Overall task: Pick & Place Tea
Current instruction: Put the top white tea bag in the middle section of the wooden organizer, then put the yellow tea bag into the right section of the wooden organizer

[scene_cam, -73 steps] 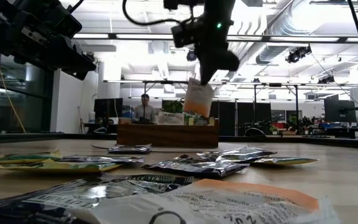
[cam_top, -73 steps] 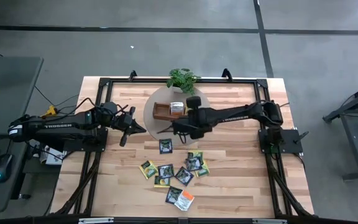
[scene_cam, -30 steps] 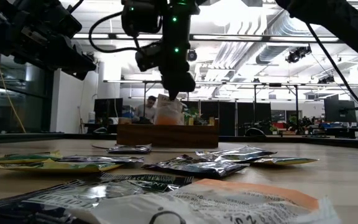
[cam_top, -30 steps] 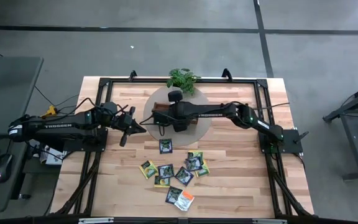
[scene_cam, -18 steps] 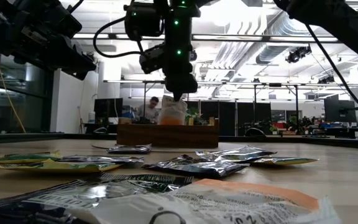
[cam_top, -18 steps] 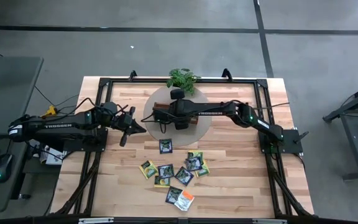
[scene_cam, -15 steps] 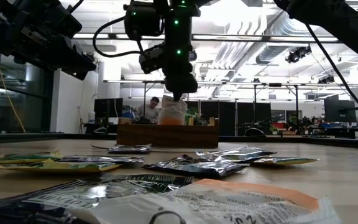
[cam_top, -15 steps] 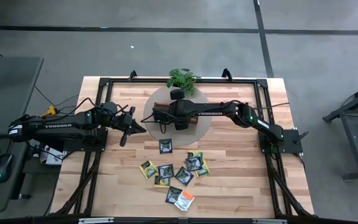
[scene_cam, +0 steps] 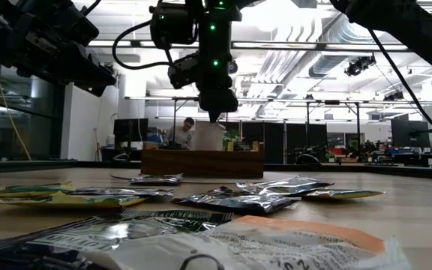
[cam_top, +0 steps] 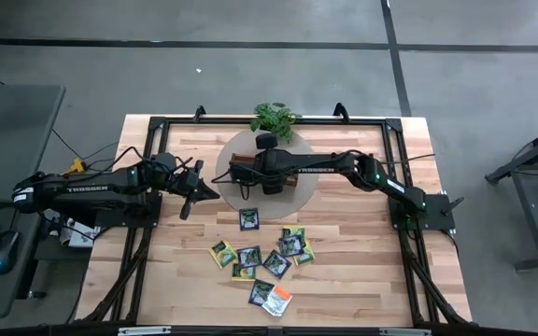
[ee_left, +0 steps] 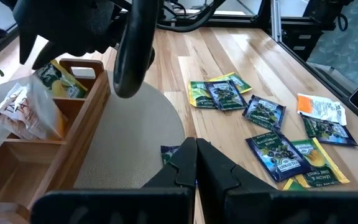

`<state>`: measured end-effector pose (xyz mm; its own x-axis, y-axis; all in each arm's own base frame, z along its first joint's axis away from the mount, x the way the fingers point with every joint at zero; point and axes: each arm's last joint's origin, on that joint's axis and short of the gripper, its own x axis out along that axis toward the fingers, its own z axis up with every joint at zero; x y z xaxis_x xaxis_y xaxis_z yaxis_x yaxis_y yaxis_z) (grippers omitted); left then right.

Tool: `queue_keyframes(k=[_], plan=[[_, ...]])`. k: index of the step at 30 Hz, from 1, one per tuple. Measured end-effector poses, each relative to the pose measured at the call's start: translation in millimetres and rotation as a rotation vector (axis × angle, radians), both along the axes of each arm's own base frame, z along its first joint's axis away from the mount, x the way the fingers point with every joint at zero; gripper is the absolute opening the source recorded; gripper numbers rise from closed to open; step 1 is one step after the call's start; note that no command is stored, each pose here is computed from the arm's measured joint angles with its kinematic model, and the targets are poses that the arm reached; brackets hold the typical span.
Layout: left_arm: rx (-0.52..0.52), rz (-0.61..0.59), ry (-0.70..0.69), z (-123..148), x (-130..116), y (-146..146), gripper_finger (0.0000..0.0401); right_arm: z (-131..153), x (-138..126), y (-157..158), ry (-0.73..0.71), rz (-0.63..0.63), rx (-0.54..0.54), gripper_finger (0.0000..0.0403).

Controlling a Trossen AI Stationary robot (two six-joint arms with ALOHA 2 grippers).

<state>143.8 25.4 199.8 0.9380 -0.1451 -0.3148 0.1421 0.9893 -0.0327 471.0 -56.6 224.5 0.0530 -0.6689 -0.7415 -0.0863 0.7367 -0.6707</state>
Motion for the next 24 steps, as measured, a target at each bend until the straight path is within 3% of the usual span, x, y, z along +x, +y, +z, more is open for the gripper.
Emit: queue_keyframes(k=[10, 24], plan=[[0.000, 0.000, 0.000, -0.1, 0.0, 0.0, 0.0000, 0.2, 1.2, -0.1, -0.013, 0.002, 0.000, 0.0117], [0.000, 0.000, 0.000, 0.0, 0.0, 0.0, 0.0000, 1.1, 6.0, 3.4, -0.039, 0.033, -0.016, 0.0161]])
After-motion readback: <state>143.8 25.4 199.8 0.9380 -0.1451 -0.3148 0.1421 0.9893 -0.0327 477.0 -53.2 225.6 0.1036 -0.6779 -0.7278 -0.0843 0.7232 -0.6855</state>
